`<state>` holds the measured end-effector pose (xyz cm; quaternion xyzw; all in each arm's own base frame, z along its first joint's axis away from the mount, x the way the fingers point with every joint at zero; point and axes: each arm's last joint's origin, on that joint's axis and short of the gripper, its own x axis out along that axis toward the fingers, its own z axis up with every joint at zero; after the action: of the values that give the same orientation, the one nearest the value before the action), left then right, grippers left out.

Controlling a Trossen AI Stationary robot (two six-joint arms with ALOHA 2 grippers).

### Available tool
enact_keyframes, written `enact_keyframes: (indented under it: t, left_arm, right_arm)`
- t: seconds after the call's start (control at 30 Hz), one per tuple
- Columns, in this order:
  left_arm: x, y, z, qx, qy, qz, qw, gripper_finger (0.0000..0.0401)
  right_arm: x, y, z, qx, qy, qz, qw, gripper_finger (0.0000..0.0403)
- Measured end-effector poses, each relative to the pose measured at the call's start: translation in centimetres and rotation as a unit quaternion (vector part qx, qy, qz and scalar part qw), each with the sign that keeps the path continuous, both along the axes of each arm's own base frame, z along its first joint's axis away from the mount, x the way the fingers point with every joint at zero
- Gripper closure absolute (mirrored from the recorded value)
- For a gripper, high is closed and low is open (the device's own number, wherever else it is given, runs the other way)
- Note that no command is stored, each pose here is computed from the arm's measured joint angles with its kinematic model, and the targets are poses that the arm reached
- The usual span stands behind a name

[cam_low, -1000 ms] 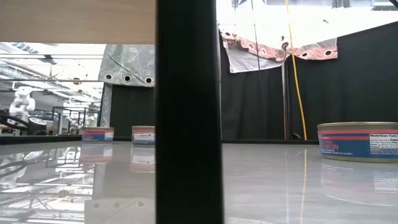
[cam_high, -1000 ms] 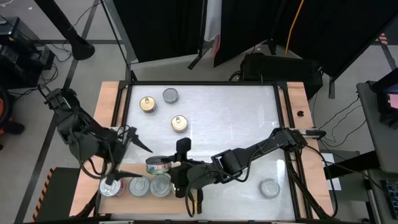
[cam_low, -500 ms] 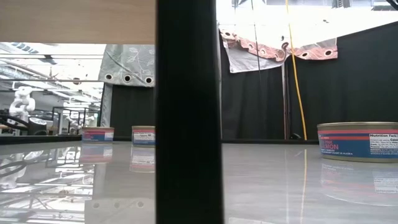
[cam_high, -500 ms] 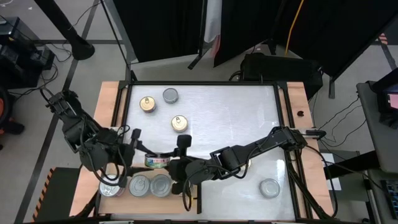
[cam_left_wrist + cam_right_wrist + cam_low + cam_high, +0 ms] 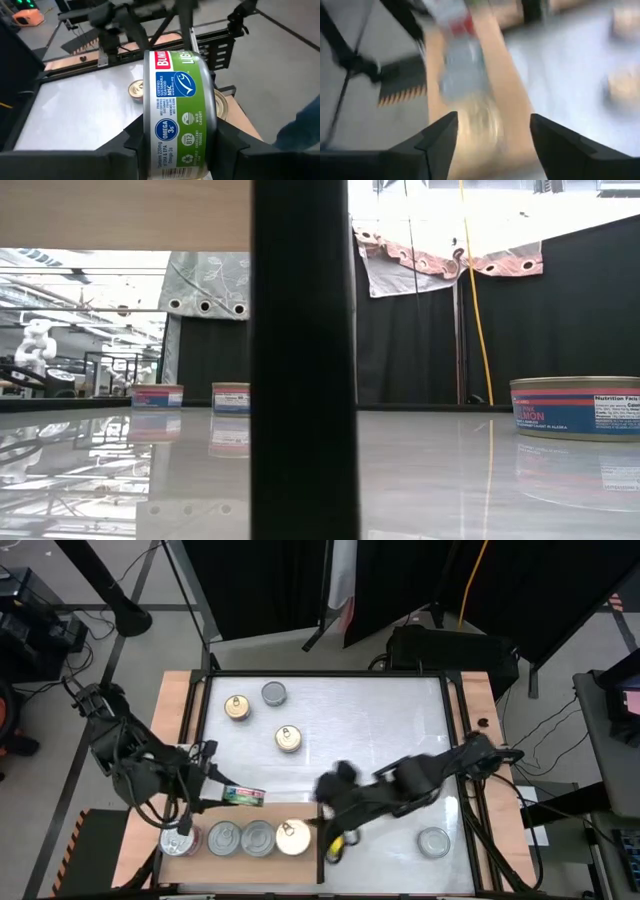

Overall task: Stack canned seafood by type on shelf
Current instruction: Stack the green white tuna can on top of the other green white tuna cans on the shelf

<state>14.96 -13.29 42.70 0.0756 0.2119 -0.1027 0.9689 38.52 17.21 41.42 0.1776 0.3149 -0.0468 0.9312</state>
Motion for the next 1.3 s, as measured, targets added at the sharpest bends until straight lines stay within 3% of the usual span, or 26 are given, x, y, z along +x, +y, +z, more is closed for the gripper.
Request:
enact_keyframes:
  t: [0.1, 0.2, 0.33, 0.47, 0.7, 0.9, 1.1, 1.3]
  left_arm:
    - [-0.2, -0.6, -0.3, 0.008, 0.012, -0.024, 1.000, 0.0260]
    - [0.0, -2.1, -1.3, 0.047, 0.039, -0.077, 0.995, 0.0253]
    - [0.6, -4.3, -3.1, 0.125, 0.066, -0.116, 0.983, 0.0257]
    - [1.3, -5.5, -4.4, 0.183, 0.070, -0.091, 0.976, 0.0259]
    - [2.3, -7.8, -6.4, 0.255, 0.081, -0.109, 0.957, 0.0254]
    - [2.1, -9.1, -8.0, 0.314, 0.097, -0.106, 0.939, 0.0253]
    - [2.1, -9.2, -8.6, 0.337, 0.114, -0.105, 0.929, 0.0251]
    - [1.7, -8.7, -7.9, 0.282, 0.132, -0.151, 0.938, 0.0213]
  right_arm:
    - [-3.6, -1.5, 0.5, 0.060, 0.111, -0.068, 0.990, 0.0150]
    - [-6.5, -2.9, 1.1, 0.039, 0.150, -0.164, 0.974, 0.0148]
    - [-8.1, -4.4, 2.4, -0.023, 0.080, -0.264, 0.961, 0.0152]
    - [-8.7, -7.4, 4.4, -0.087, 0.000, -0.332, 0.939, 0.0158]
    - [-13.0, -14.0, 9.2, -0.111, -0.062, -0.384, 0.914, 0.0174]
    - [-16.0, -16.1, 11.9, -0.093, -0.126, -0.402, 0.902, 0.0186]
    - [-15.6, -15.7, 12.3, -0.080, -0.144, -0.383, 0.909, 0.0194]
    - [-13.0, -15.2, 11.3, -0.076, -0.128, -0.362, 0.920, 0.0195]
